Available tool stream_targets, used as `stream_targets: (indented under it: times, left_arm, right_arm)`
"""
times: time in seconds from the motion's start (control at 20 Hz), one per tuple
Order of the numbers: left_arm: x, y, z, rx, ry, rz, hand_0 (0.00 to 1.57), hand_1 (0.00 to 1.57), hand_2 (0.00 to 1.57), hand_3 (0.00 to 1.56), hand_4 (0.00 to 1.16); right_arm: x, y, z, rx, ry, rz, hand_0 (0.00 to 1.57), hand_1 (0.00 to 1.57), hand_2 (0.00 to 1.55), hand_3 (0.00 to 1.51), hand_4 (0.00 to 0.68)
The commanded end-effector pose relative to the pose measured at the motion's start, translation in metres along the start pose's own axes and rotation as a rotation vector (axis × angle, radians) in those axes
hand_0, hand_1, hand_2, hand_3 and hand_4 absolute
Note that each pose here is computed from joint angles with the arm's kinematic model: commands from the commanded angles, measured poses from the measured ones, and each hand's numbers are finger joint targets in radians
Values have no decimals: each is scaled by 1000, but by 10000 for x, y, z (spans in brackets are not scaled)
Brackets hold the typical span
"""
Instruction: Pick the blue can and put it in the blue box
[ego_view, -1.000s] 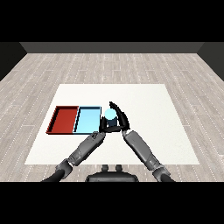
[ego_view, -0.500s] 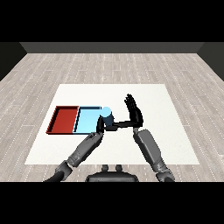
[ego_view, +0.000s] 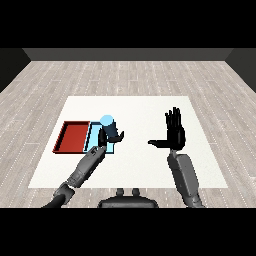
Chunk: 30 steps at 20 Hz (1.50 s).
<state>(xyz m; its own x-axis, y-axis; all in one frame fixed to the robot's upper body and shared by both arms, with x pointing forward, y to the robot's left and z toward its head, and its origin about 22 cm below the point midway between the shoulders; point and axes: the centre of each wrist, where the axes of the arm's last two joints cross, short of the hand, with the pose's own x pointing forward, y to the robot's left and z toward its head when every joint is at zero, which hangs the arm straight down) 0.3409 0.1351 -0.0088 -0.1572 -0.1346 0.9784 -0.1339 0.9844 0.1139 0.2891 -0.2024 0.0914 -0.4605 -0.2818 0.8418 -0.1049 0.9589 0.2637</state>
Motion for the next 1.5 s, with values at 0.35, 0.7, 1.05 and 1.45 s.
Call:
stream_targets:
  times: [0.35, 0.7, 1.05, 1.45]
  left_arm:
    - [-116, 770, -627, 117, 147, -170, 1571, 1571, 1571, 1510, 1101]
    - [-337, 974, -694, 180, 442, -299, 1571, 1571, 1566, 1442, 1019]
    - [-870, 965, -197, 198, 672, -437, 1234, 1234, 1144, 1110, 927]
    - [-1016, 1172, -28, 97, 766, -433, 984, 984, 943, 0, 526]
  right_arm:
    - [-91, -497, 84, -113, -12, 25, 0, 0, 0, 0, 0]
    - [-108, -483, 53, -131, 34, 25, 0, 0, 0, 0, 0]
    - [-188, -575, -75, -131, 38, 19, 0, 0, 0, 0, 0]
    - [-373, -448, 69, -101, 25, 11, 0, 0, 0, 0, 0]
